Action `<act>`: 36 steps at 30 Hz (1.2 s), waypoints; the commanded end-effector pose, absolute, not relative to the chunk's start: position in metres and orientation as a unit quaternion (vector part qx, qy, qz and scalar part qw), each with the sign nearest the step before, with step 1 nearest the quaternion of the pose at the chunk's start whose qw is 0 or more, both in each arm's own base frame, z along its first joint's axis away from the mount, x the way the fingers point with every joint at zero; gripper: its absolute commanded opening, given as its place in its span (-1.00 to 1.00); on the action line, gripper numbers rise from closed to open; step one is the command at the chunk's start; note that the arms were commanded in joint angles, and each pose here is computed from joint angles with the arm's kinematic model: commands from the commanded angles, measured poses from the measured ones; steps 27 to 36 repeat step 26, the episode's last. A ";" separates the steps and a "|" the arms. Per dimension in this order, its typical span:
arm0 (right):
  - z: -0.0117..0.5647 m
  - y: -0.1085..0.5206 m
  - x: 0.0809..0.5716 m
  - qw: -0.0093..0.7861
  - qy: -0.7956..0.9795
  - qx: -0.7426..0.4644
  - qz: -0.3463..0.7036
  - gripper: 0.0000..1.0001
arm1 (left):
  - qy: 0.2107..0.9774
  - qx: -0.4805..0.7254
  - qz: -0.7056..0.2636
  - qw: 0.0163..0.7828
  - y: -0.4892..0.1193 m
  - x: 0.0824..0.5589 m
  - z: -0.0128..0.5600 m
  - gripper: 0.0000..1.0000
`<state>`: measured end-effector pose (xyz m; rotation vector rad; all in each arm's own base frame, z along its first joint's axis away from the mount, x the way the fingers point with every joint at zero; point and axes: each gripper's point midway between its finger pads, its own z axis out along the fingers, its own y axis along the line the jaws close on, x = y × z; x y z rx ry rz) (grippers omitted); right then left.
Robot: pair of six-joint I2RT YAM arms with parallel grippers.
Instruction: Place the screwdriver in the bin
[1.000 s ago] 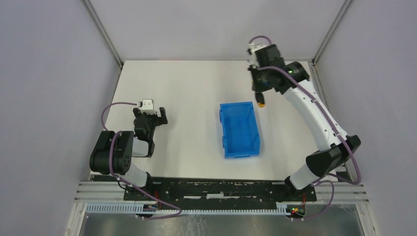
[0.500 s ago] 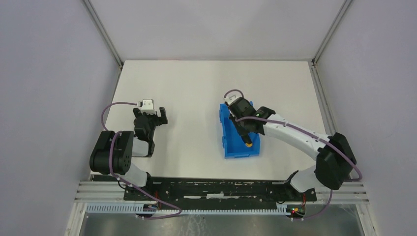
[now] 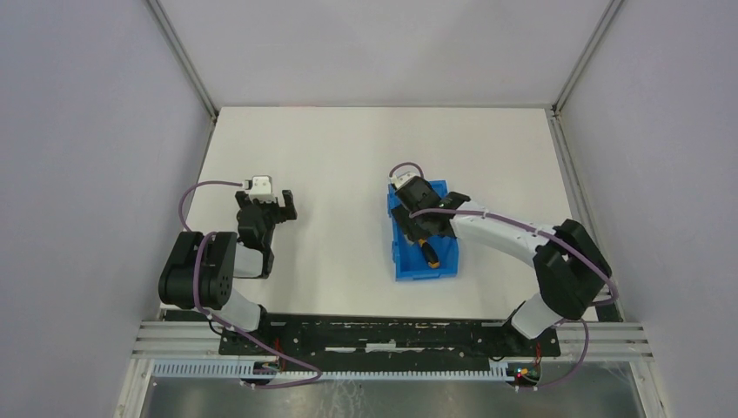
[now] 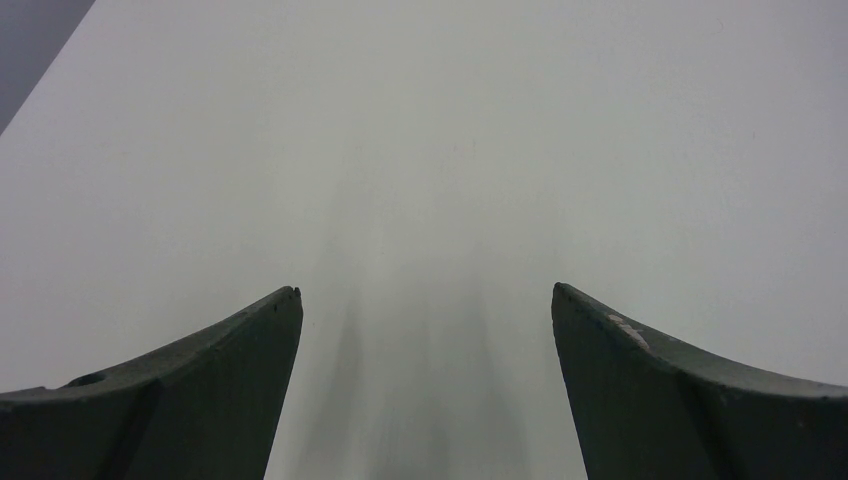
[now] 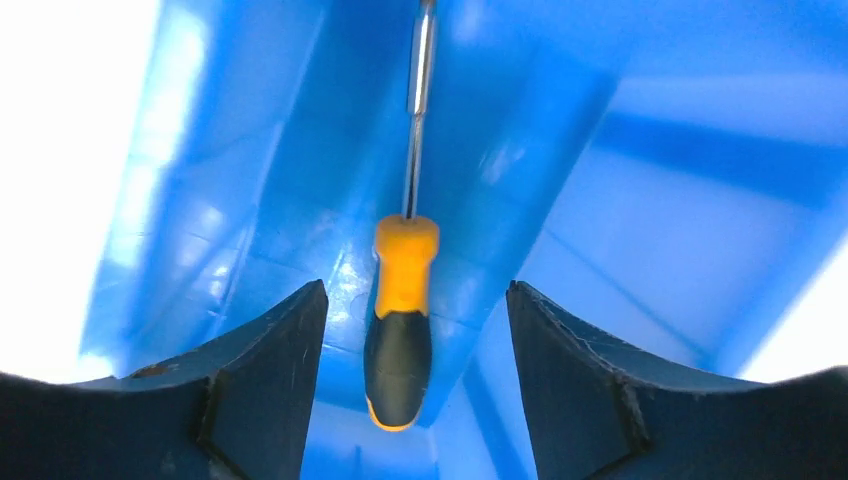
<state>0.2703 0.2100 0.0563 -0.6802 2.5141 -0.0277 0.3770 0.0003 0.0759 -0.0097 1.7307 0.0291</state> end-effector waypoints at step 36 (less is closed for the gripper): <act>0.102 0.038 0.277 0.469 0.878 -0.022 -0.091 0.96 | 0.747 -0.017 0.001 0.664 0.000 0.380 0.089 1.00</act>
